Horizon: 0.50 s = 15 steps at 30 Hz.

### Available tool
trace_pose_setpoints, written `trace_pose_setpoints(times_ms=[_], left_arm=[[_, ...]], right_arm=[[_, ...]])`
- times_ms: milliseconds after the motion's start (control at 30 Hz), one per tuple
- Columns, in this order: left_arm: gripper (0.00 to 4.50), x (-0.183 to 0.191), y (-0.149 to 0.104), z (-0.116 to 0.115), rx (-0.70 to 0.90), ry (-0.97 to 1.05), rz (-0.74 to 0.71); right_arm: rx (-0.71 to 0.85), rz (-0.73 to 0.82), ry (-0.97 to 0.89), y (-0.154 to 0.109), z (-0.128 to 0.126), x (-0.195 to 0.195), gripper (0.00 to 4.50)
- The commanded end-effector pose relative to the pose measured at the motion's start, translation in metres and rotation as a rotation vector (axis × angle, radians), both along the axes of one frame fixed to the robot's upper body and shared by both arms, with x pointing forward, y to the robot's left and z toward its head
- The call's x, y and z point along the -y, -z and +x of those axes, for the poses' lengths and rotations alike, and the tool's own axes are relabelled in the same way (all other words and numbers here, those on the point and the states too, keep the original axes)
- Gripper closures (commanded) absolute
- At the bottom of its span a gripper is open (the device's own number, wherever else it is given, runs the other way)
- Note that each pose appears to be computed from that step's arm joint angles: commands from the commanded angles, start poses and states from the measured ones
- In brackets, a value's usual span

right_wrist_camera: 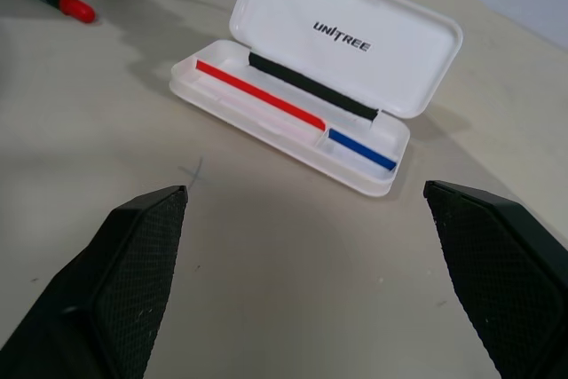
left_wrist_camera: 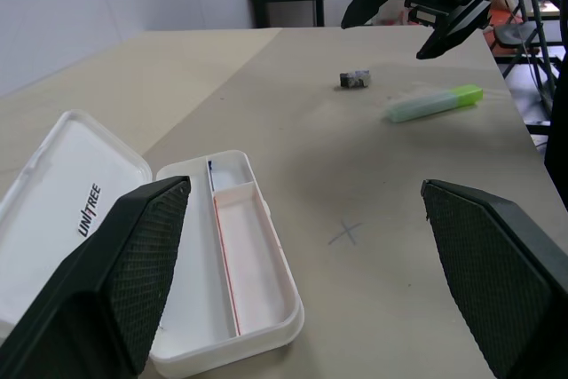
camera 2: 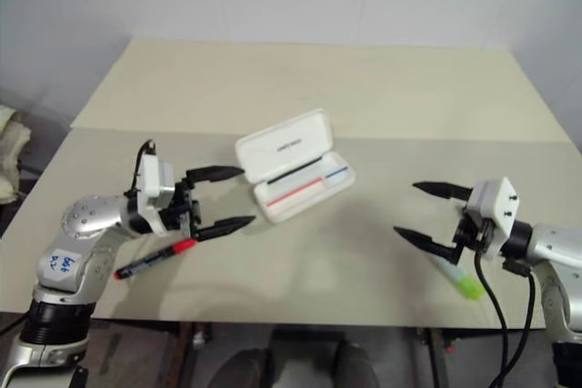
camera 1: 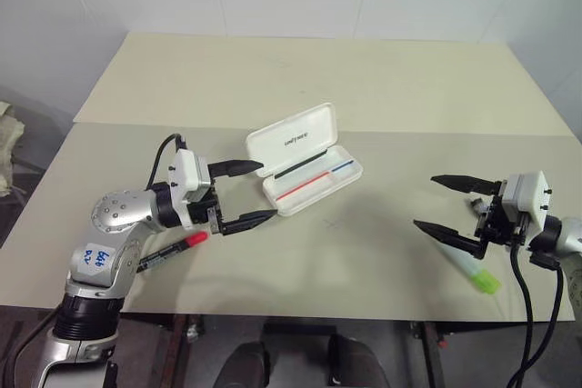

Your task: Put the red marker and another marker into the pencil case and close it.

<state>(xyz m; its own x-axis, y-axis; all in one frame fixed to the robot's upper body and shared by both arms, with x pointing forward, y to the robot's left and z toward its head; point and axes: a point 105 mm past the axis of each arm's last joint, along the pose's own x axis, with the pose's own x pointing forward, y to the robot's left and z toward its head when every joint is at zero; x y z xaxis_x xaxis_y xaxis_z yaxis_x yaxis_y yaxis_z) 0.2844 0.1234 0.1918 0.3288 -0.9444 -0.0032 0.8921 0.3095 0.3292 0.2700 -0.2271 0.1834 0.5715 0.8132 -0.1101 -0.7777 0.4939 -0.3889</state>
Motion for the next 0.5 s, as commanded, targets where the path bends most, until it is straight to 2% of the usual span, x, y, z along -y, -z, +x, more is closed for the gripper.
trace_pose_setpoints(times_ms=[33, 433, 500], left_arm=[[0.04, -0.001, -0.005, 0.000, 0.040, -0.010, -0.002], [0.04, 0.008, 0.008, 0.010, 0.027, -0.035, 0.026], [0.44, 0.006, 0.010, 0.012, 0.029, -0.058, 0.035]], right_arm=[[0.050, 0.003, -0.010, -0.016, 0.001, 0.000, 0.00], [0.070, 0.021, -0.061, -0.019, 0.008, -0.017, 0.00], [0.076, 0.026, -0.075, -0.019, 0.009, -0.023, 0.00]])
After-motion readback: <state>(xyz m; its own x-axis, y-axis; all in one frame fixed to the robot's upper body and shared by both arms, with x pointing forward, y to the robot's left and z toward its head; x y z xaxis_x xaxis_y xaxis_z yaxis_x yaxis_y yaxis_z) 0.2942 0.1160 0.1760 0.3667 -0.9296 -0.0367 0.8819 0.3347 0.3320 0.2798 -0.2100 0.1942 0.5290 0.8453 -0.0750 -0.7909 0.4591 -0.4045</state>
